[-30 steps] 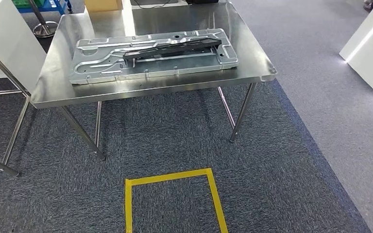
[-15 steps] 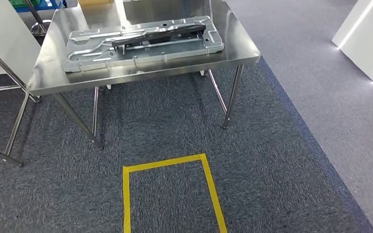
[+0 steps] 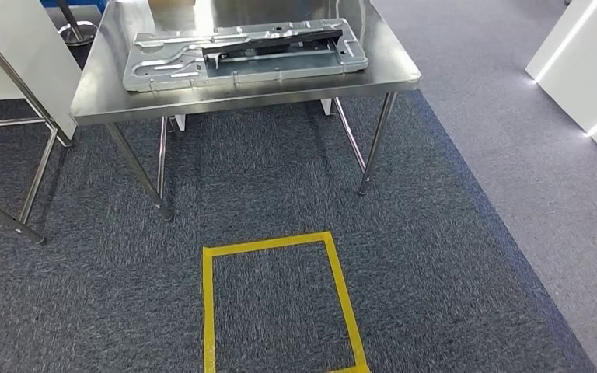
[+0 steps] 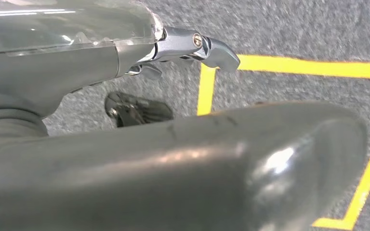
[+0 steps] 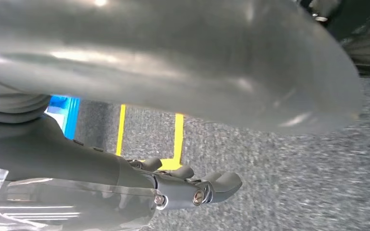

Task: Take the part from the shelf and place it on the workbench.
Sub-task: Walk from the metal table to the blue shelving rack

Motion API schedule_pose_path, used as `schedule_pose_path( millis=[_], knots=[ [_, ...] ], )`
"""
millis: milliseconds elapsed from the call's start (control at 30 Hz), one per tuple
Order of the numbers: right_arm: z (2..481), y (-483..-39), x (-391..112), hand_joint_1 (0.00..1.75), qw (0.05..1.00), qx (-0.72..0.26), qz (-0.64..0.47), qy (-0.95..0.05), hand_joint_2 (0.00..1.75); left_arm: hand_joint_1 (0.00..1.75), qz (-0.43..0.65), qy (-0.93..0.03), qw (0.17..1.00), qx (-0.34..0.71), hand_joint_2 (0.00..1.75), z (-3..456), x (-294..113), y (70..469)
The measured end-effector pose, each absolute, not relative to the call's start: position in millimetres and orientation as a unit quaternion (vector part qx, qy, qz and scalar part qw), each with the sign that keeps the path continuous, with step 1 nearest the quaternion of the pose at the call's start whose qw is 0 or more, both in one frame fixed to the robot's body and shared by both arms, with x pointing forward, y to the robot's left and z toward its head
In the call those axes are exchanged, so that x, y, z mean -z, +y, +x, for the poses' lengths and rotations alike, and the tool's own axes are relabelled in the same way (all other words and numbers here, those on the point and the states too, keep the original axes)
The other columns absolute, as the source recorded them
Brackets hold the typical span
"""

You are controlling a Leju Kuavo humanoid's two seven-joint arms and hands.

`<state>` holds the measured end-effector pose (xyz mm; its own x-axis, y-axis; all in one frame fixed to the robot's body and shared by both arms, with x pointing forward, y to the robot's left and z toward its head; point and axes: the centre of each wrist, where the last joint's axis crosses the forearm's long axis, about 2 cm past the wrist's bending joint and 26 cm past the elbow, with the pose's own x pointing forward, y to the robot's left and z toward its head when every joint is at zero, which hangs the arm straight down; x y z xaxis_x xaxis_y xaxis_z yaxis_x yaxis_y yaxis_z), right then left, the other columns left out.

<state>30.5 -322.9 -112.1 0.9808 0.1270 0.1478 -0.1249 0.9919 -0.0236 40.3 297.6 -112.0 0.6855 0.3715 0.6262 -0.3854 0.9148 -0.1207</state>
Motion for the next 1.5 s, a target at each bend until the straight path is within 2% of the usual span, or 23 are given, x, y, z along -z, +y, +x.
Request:
schedule_pose_path(
  millis=[1333,1467,1500],
  knots=[
    [27.2,-323.0,112.4,0.00,0.993,-0.062,0.003,-0.100,0.00,0.00,0.009,-0.344,0.918,-0.196,0.00,40.5,111.9,302.7],
    [26.8,-322.4,112.5,0.00,0.993,-0.062,0.010,-0.096,0.00,0.00,0.018,-0.329,0.924,-0.197,1.75,39.8,112.0,304.3],
    [26.7,-322.1,112.5,0.00,0.994,-0.063,0.014,-0.092,0.00,0.00,0.021,-0.322,0.926,-0.198,1.75,39.7,112.0,304.5]
  ],
)
